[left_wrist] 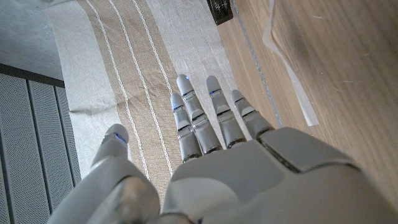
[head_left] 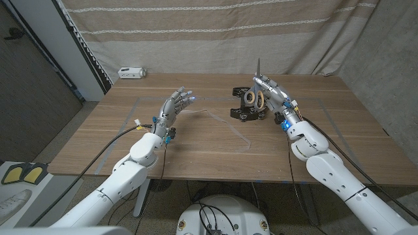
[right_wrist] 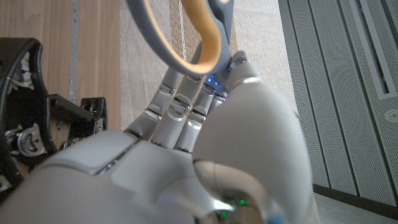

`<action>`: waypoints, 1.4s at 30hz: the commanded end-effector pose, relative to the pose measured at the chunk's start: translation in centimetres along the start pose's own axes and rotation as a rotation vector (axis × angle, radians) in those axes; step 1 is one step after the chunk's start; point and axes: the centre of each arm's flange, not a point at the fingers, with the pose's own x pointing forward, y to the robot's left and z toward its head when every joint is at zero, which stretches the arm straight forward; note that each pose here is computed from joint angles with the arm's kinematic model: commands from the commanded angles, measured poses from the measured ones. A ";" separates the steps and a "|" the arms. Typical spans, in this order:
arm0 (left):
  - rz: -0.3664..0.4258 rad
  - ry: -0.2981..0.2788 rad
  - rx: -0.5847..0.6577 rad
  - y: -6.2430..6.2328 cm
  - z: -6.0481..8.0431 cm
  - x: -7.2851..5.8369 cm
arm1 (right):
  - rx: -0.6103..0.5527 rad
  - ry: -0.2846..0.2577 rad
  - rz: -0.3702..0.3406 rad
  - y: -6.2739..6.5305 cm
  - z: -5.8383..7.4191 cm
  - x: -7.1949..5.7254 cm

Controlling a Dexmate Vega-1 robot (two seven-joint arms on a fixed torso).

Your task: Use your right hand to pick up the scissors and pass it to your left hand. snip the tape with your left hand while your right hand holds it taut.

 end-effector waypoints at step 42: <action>-0.340 0.044 -0.077 -5.8 1.3 1.8 | 0.188 0.013 0.076 0.8 -0.6 1.7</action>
